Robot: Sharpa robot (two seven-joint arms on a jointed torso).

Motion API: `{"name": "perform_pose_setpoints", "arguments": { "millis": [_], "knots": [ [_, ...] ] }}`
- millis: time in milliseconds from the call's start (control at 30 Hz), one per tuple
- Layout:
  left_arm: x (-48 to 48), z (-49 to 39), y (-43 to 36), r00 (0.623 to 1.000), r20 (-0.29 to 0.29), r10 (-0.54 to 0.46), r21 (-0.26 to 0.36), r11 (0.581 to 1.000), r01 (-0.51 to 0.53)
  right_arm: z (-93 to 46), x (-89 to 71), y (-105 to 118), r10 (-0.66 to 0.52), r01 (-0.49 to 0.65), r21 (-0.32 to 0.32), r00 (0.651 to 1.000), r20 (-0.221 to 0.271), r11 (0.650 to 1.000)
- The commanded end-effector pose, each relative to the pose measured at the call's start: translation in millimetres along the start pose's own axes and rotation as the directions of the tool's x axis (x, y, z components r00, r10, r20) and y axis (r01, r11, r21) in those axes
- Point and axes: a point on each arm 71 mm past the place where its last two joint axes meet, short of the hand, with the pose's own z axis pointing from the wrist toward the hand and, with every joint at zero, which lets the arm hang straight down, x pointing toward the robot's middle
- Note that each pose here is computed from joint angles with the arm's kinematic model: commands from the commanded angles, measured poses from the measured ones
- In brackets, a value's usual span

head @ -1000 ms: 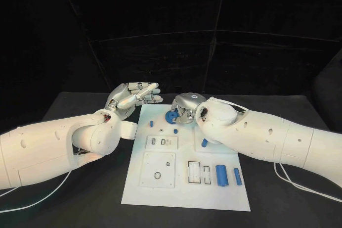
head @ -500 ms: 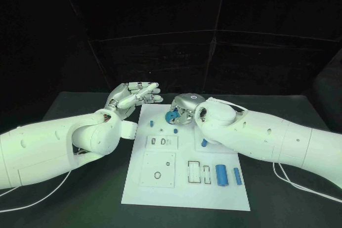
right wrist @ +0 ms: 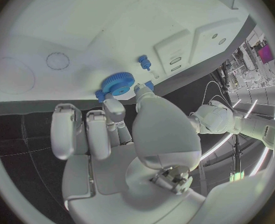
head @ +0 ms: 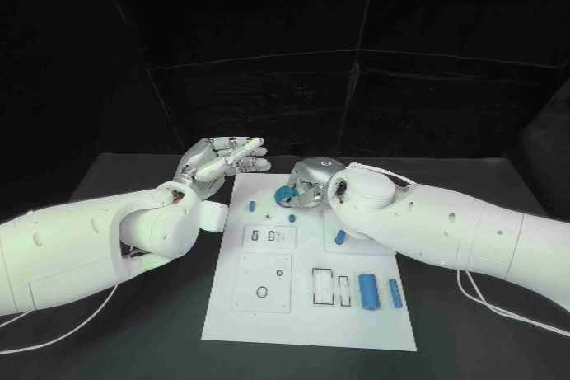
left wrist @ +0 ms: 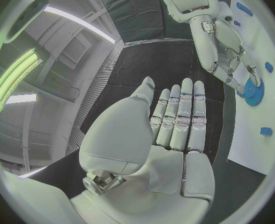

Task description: Assemble the parts on the task board

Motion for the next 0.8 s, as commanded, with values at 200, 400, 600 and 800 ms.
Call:
{"name": "perform_pose_setpoints", "arguments": {
  "millis": [200,400,600,800],
  "knots": [
    [1.7,0.3,-1.2,1.000,-0.015,-0.003,0.006,1.000,0.003,-1.3,1.7,-4.9,-0.001,0.002,0.024,0.999,-0.038,1.000],
    [0.7,0.1,-1.4,1.000,-0.013,-0.002,0.006,1.000,0.002,-6.4,-4.1,-7.8,0.028,-0.028,0.010,0.999,0.037,1.000],
    [-1.5,-0.3,-1.8,1.000,-0.009,0.000,0.008,1.000,0.000,-22.5,-12.8,-21.7,0.094,-0.093,-0.012,0.987,0.134,0.996],
    [-5.7,-1.5,-2.8,1.000,0.005,0.007,0.011,1.000,-0.007,-54.8,-17.9,-54.6,0.208,-0.210,-0.001,0.968,0.141,0.978]
  ]
}}
